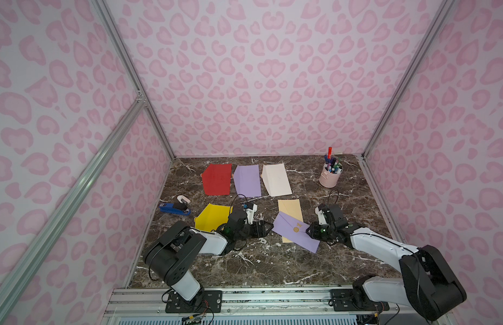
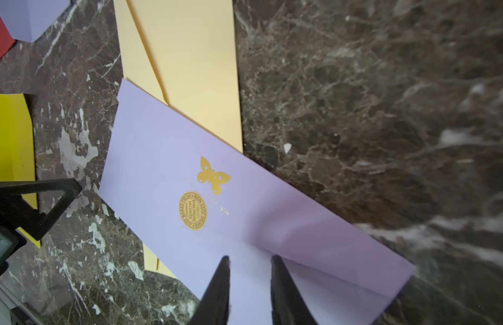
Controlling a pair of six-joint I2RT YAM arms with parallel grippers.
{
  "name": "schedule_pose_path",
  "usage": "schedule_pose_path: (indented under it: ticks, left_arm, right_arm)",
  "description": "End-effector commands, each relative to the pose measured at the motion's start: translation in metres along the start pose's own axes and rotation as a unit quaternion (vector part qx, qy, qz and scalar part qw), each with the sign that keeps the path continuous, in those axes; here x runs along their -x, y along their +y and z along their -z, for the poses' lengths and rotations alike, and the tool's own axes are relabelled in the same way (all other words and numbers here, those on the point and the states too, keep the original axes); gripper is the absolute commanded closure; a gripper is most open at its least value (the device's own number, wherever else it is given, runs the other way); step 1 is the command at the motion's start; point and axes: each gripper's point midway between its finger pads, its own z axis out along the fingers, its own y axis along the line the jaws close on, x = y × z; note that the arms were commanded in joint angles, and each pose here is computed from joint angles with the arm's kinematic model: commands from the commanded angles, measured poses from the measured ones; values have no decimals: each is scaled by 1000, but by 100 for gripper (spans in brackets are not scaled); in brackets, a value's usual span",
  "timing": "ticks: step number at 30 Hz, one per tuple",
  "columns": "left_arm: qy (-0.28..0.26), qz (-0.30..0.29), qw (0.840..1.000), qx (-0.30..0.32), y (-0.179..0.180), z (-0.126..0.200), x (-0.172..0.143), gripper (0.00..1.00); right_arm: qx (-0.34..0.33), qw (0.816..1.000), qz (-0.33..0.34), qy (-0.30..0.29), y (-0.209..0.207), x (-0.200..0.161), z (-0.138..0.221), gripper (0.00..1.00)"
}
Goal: Open the envelope
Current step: Pick up the envelope from the envelope.
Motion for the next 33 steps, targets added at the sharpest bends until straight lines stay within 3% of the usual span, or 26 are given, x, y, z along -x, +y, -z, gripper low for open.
schedule_pose_path:
  ticks: [1,25,28,33]
  left_arm:
    - [-5,2,1000,-26,-9,-3,4,22]
    - [31,17,997,-64,-18,-28,-17,29]
    - [28,14,997,-71,-21,-27,-15,36]
    - [19,4,995,-93,-34,-27,-6,56]
  right_arm:
    - [7,1000,-2,-6,1,2,0,73]
    - [9,1000,-17,16,-11,-15,-11,74]
    - [9,1000,-17,17,-12,-15,-12,74]
    - [13,1000,-18,21,-11,-17,-14,75]
